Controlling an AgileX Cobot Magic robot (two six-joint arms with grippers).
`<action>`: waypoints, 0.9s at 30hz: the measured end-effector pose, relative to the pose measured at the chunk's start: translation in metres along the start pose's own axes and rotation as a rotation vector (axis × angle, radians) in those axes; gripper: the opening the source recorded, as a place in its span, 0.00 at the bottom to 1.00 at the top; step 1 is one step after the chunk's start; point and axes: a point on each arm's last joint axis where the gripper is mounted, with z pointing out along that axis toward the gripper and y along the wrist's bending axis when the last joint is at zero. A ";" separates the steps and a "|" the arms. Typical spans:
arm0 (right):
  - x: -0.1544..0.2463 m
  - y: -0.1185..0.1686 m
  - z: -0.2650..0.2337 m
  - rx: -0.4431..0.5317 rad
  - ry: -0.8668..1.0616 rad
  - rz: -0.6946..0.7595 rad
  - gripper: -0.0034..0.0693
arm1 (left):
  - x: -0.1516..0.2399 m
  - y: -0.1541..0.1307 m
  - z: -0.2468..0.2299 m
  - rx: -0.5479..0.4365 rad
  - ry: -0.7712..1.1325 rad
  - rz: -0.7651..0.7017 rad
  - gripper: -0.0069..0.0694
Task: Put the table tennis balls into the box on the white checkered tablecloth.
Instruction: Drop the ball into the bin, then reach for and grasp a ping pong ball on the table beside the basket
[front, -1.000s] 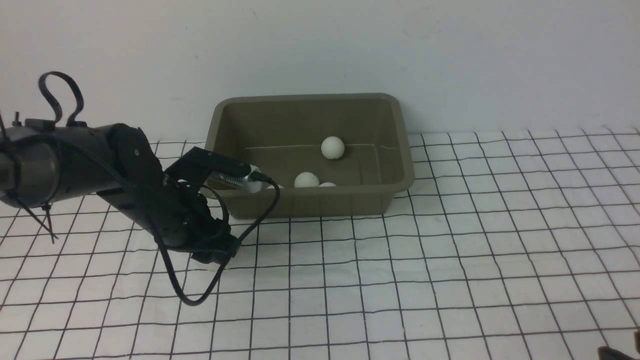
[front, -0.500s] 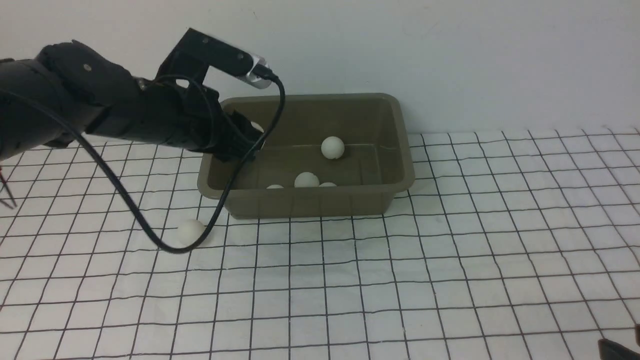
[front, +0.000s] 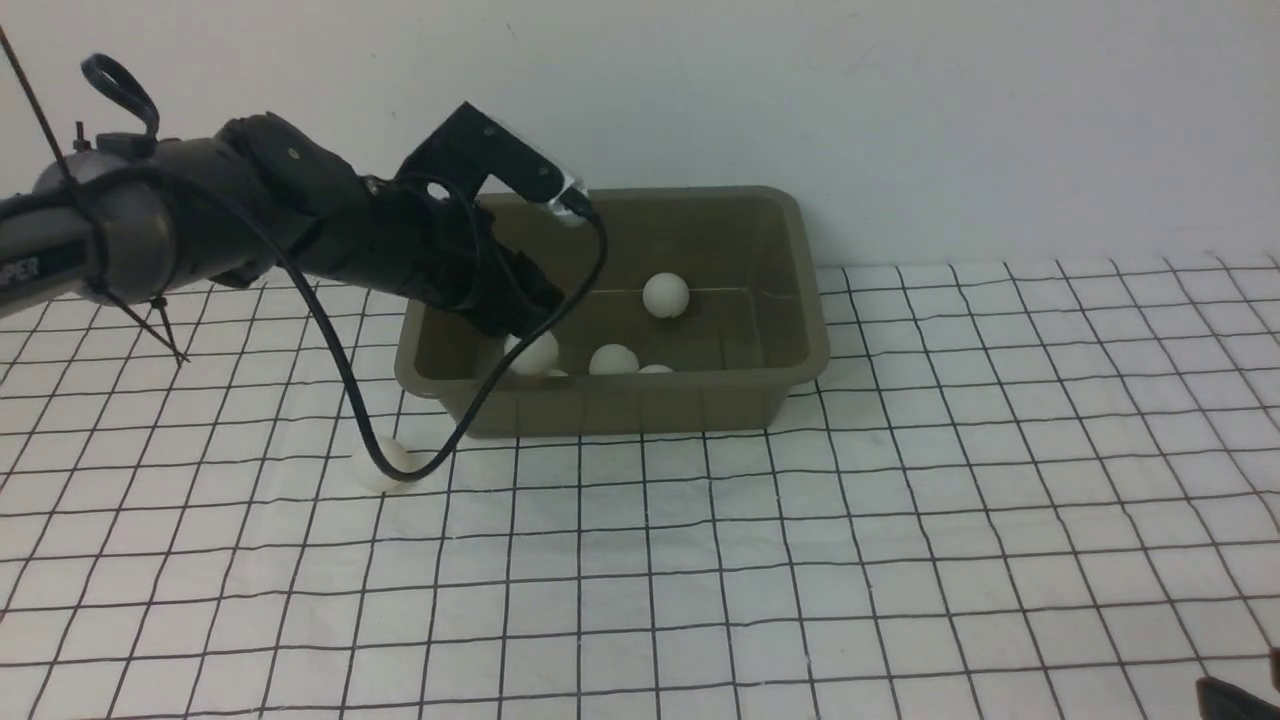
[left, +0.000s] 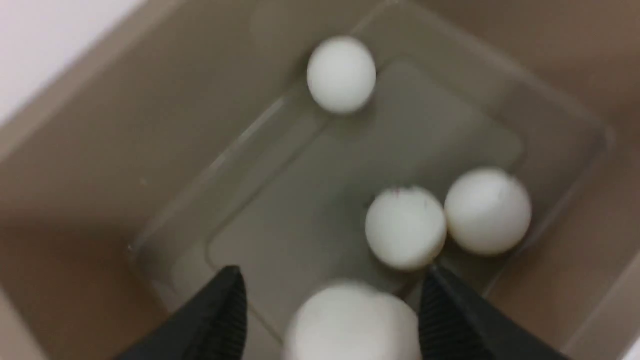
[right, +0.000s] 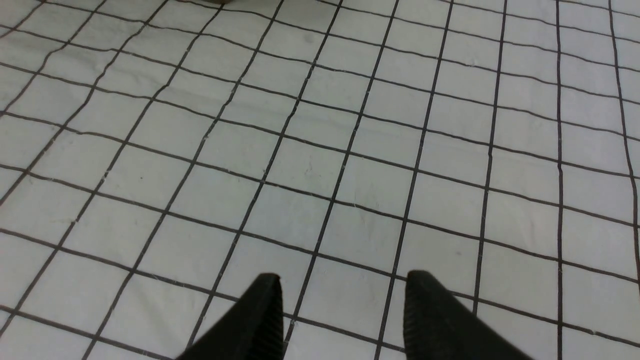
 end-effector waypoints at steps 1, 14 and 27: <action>0.000 0.000 0.000 0.000 0.000 0.000 0.48 | -0.006 0.000 -0.008 -0.007 -0.021 -0.009 0.65; 0.000 0.000 0.000 0.000 0.000 0.000 0.48 | -0.013 0.010 -0.142 -0.142 0.244 -0.050 0.48; 0.000 0.000 0.000 0.000 0.000 0.000 0.48 | 0.047 0.028 -0.095 0.018 0.456 -0.143 0.47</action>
